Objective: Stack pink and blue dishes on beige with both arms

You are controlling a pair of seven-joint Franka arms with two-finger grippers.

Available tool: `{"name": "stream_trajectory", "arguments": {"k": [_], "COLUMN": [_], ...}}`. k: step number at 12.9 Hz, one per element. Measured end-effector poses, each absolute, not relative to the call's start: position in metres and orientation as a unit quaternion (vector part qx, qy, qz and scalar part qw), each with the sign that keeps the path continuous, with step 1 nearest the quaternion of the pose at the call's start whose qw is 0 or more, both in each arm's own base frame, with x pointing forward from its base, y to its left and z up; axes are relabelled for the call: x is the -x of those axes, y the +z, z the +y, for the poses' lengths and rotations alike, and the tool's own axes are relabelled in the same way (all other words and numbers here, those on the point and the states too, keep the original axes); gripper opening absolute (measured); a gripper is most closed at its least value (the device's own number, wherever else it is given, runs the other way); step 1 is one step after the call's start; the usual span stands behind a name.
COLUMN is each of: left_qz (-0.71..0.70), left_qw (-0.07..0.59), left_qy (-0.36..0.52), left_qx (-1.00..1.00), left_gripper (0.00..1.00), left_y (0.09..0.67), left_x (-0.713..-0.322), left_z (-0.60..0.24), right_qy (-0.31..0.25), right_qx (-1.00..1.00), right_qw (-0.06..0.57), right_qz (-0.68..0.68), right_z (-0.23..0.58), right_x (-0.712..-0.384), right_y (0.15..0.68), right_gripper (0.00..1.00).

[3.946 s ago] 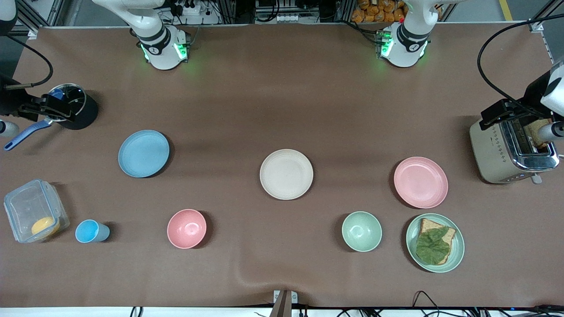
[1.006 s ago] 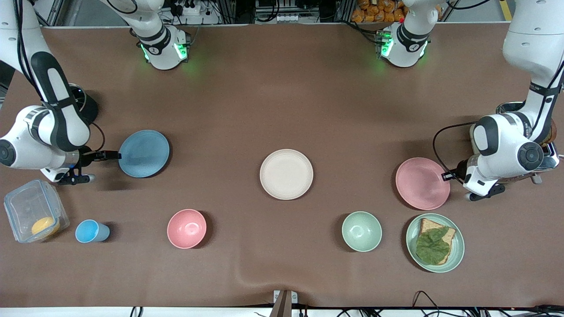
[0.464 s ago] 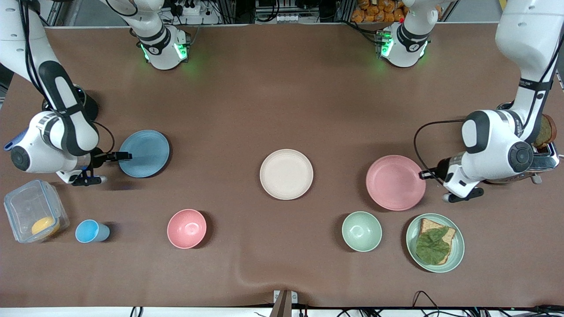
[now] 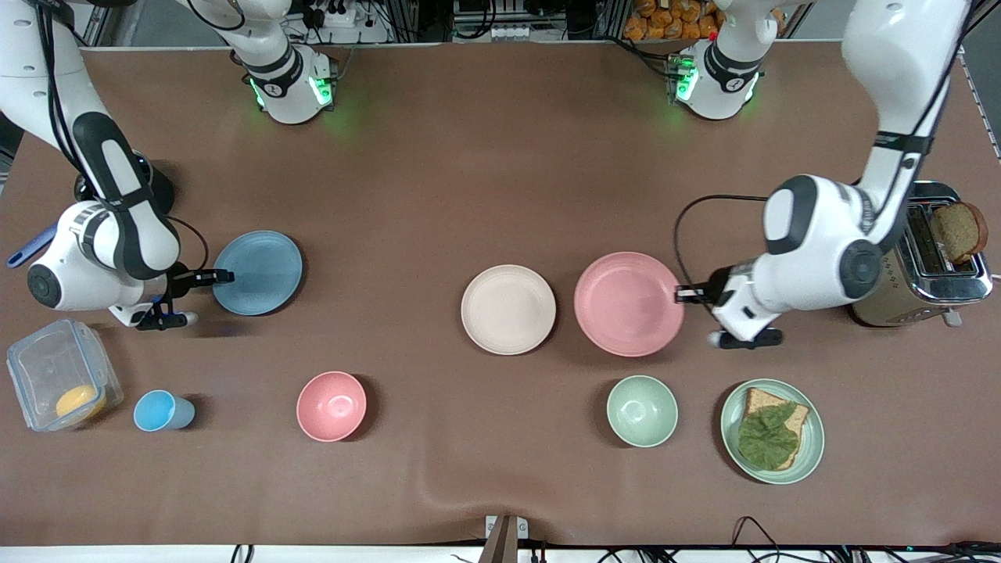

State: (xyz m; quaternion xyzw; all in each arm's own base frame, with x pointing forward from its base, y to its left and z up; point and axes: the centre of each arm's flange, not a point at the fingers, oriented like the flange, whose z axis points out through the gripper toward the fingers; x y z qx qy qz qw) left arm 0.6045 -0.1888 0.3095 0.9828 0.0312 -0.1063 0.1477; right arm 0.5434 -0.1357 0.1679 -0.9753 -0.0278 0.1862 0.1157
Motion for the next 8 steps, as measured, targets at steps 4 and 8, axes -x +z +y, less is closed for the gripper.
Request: {"name": "stream_trajectory", "arguments": {"k": [4, 8], "left_qz": [0.023, 0.021], "left_qw": [0.15, 0.159], "left_qy": [-0.1, -0.099], "left_qx": [-0.983, -0.982], "left_gripper": [0.05, 0.05], "left_y": [0.284, 0.244], "left_x": [-0.58, -0.574], "left_z": [-0.291, -0.315], "right_qy": [0.2, 0.217], "right_qx": [0.971, 0.966], "right_qw": [0.125, 0.136], "right_qz": [-0.031, -0.037], "right_z": [-0.136, -0.138], "right_x": [-0.55, -0.568], "right_y": [0.18, 0.211], "right_gripper": [0.03, 0.03]}}
